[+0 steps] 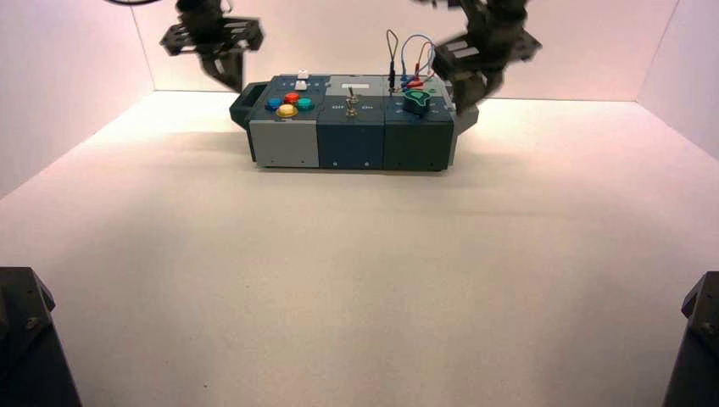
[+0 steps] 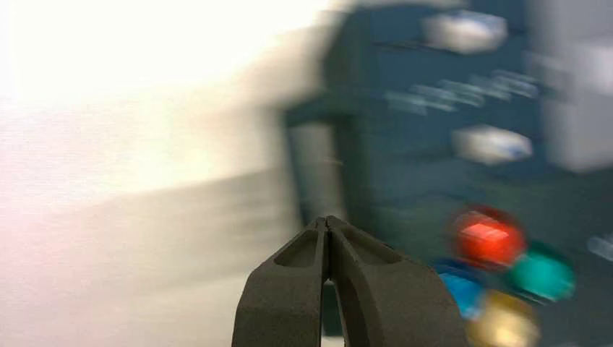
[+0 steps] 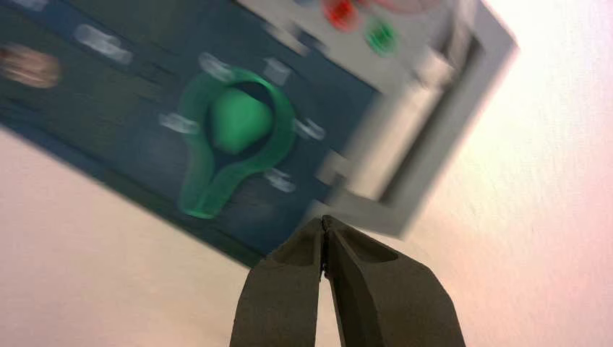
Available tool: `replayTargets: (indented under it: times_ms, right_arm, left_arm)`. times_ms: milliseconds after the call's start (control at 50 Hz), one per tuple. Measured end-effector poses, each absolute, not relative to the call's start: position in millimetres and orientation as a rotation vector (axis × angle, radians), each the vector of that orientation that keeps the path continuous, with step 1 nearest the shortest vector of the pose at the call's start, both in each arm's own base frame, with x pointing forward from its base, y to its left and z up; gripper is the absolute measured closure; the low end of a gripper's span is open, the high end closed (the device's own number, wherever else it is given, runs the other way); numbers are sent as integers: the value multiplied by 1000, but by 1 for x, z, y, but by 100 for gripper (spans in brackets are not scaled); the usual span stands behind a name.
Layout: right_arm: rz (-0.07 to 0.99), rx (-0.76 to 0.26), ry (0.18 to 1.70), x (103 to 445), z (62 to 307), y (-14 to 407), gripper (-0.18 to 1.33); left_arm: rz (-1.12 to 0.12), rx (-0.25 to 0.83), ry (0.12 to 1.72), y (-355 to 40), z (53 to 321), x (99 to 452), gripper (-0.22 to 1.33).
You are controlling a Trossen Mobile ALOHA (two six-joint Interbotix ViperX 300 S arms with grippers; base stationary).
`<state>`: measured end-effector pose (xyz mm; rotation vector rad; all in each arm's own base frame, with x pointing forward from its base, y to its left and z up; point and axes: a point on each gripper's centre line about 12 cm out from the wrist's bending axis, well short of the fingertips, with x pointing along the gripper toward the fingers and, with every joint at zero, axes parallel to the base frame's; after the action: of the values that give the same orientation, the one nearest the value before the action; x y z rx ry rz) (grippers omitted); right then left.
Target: Move the box away.
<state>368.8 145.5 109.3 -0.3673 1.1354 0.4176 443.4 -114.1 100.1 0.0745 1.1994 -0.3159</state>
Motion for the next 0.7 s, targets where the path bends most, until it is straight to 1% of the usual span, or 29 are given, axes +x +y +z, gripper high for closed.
replayTargets:
  times_ms: [60,140,320,480,700]
  right_arm:
    - [432,-373,1126,365,117,151,129]
    - [437,-376,1125,361,125,152,129]
    - [424,-369,1122,357,142,144,129]
    - [430,-363,1098,344,160,143,129]
    - [424,-341,1071,329,175,136,129]
  left_arm:
    - [-359,103,1197,-133,105,433,127]
    - [-386,119,1190,-144,112,421,127]
    - [-367,107,1165,-130,132,409,127]
    - [-369,105,1146,-126,147,393,127]
    - [-365,98,1099,-117,172,373,127]
